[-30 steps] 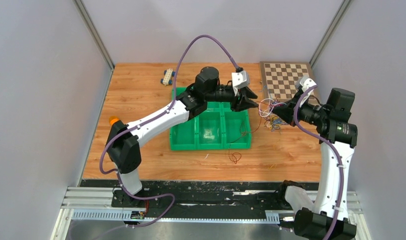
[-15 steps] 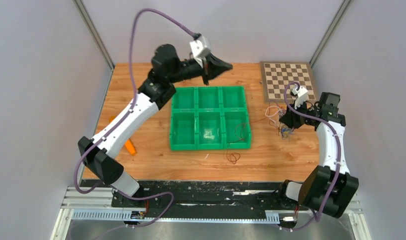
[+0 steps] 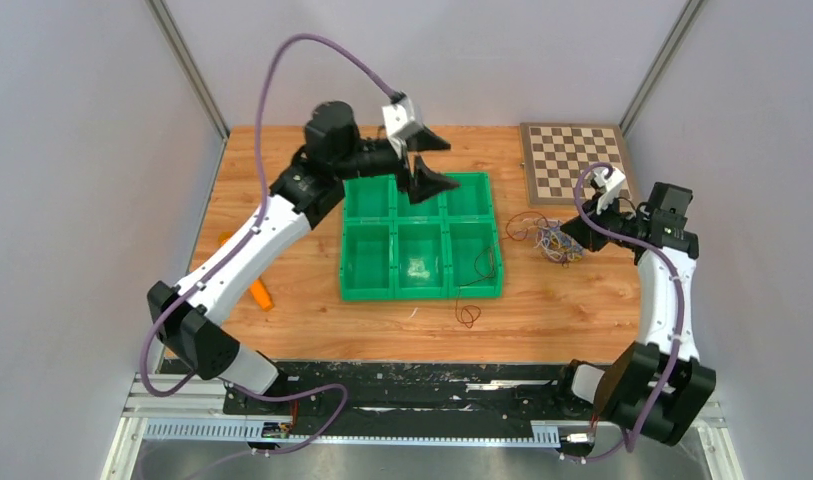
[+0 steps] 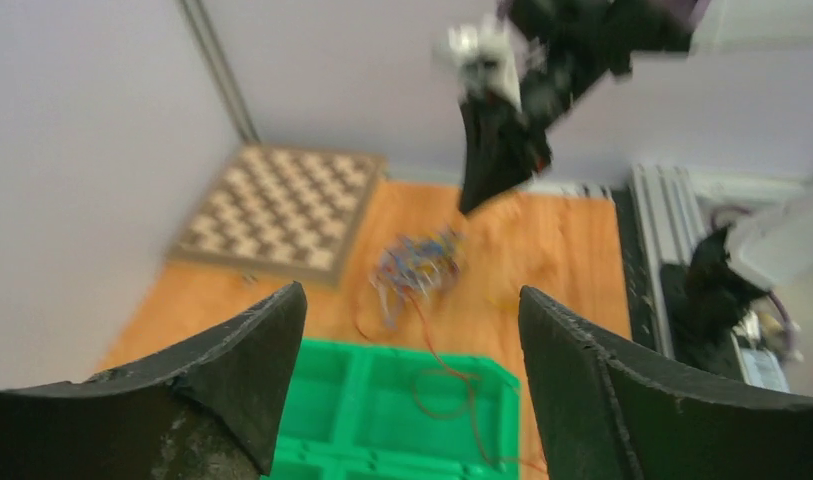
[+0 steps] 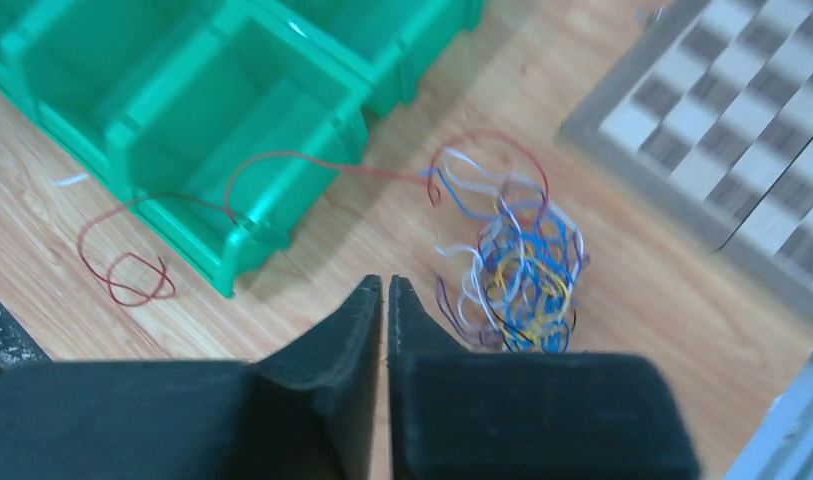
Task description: Untangle the cables
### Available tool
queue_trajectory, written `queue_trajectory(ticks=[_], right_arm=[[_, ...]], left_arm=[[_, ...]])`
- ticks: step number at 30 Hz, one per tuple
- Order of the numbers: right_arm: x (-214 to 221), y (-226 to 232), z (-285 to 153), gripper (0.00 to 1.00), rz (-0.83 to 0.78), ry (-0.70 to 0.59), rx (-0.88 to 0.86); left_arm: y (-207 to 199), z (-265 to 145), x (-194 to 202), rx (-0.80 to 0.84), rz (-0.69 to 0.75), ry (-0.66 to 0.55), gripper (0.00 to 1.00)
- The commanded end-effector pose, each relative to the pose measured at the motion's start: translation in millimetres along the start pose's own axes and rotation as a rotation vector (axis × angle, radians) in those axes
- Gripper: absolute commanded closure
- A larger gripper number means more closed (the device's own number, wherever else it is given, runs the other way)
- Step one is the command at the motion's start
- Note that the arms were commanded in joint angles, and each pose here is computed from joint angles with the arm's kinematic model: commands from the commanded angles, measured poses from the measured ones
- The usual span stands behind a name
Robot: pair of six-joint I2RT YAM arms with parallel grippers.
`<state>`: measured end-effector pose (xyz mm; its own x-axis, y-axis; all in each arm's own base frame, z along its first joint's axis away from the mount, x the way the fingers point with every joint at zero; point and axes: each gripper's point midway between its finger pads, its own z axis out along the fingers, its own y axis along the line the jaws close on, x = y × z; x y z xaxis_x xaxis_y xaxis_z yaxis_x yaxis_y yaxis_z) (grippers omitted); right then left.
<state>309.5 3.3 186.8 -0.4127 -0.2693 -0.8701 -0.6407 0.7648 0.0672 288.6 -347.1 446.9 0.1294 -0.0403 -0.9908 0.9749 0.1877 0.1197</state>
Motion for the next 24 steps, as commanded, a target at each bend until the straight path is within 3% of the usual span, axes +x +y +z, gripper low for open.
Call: queue_trajectory(ticks=[1, 3, 4, 5, 11, 16, 24], right_arm=[[-65.5, 36.3, -19.2, 0.83, -0.173, -0.160, -0.053], [-51.5, 30.7, -15.6, 0.49, -0.191, -0.108, -0.010], [-44.5, 25.6, -13.7, 0.37, -0.194, -0.086, 0.011], [-35.2, 19.8, -9.4, 0.33, -0.182, -0.057, 0.020], [-11.5, 3.8, 16.7, 0.33, -0.116, 0.006, -0.042], [13.3, 1.1, 50.3, 0.29, -0.129, 0.066, -0.121], [37.9, -17.4, 100.0, 0.25, -0.249, 0.128, -0.171]], left_arm=[[-39.8, 24.7, 76.3, 0.118, -0.004, 0.136, 0.13], [-47.4, 36.9, 96.3, 0.133, -0.046, 0.167, 0.12], [-48.2, 43.5, 109.5, 0.139, -0.079, 0.186, 0.12], [-52.8, 53.1, 123.2, 0.152, -0.125, 0.201, 0.11], [-44.9, 83.9, 161.8, 0.116, -0.256, 0.246, 0.08], [-32.8, 74.8, 149.4, 0.104, -0.272, 0.183, 0.00], [-18.2, 56.7, 150.6, 0.064, -0.277, 0.204, 0.00]])
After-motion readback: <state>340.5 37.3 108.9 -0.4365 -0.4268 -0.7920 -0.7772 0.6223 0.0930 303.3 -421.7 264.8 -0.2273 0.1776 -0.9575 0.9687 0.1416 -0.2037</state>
